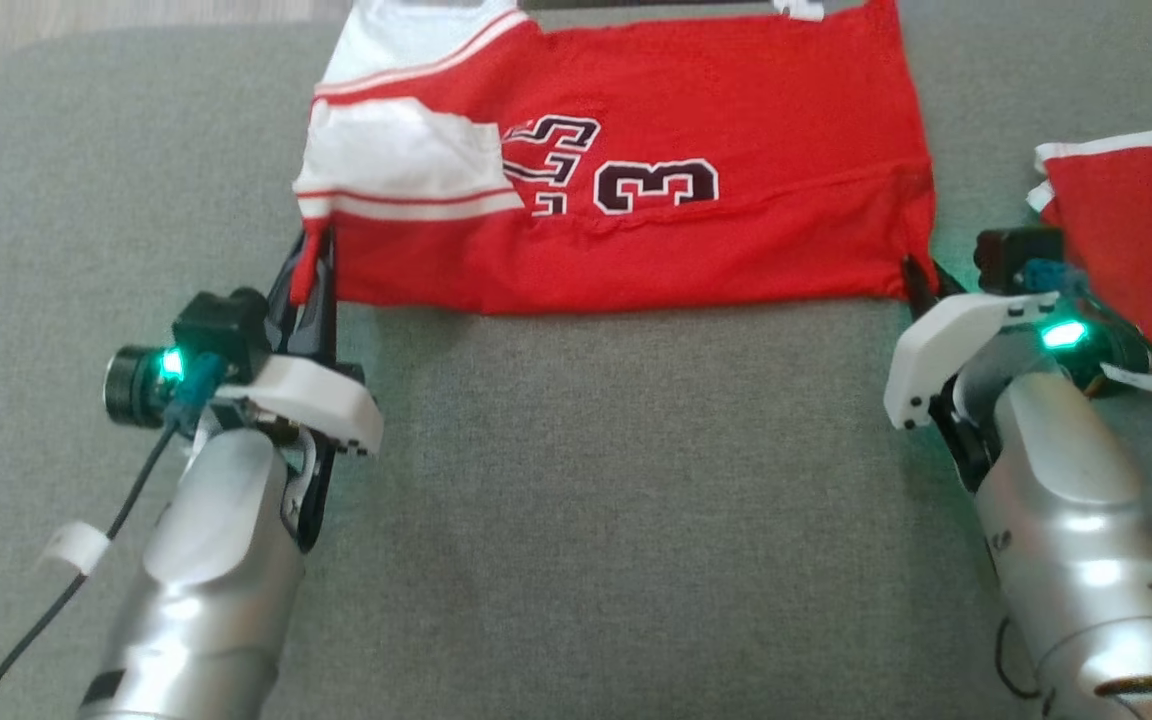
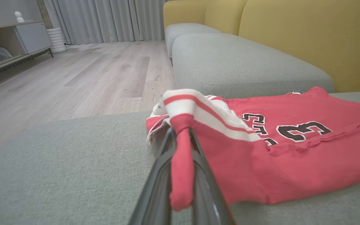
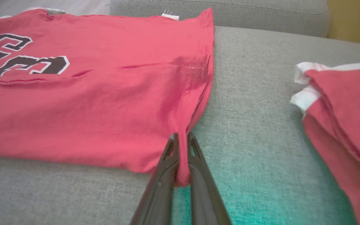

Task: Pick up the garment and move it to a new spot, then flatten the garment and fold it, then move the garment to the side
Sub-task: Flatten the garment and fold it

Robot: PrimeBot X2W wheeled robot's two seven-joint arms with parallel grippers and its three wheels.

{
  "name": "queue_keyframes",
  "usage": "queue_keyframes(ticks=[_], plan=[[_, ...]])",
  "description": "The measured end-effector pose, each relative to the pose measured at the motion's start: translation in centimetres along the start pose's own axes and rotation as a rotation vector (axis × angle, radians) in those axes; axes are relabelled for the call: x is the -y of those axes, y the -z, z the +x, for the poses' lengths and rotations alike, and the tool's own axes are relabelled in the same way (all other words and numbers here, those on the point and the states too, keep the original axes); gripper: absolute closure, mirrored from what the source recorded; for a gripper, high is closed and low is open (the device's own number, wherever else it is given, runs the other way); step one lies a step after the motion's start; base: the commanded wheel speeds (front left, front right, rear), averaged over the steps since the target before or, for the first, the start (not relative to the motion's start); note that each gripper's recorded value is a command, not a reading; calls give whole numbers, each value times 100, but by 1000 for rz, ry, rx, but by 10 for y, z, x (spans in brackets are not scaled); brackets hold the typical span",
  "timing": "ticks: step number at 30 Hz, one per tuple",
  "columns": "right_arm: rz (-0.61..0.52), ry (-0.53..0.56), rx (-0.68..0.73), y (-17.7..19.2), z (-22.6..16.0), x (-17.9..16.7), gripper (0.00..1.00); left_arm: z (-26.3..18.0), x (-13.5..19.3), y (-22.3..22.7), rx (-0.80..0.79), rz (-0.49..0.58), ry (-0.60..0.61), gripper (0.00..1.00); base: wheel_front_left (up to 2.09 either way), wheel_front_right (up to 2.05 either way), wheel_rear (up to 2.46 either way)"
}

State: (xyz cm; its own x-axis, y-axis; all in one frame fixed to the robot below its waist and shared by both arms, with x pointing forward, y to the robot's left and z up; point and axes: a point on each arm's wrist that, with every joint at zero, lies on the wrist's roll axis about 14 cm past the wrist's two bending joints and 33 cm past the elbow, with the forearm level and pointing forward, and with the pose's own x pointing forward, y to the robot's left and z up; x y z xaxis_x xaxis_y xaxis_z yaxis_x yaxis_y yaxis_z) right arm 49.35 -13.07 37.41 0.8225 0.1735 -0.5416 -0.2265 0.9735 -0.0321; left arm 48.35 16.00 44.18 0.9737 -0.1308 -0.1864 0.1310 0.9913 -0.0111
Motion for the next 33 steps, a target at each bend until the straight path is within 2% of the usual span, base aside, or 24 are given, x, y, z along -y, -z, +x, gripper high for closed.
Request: queue_keyframes(ticks=[9,22,28,33], plan=[[-22,42,10,15,-35,10,100,-32,3,19,-69,25,14,100,0,0,0],[86,61,9,34,-102,6,100,-97,5,56,-206,89,64,100,0,0,0],[131,62,-14,53,-128,3,100,-106,12,69,-288,104,99,100,0,0,0],[160,63,4,54,-132,4,100,-107,12,73,-305,105,105,100,0,0,0]])
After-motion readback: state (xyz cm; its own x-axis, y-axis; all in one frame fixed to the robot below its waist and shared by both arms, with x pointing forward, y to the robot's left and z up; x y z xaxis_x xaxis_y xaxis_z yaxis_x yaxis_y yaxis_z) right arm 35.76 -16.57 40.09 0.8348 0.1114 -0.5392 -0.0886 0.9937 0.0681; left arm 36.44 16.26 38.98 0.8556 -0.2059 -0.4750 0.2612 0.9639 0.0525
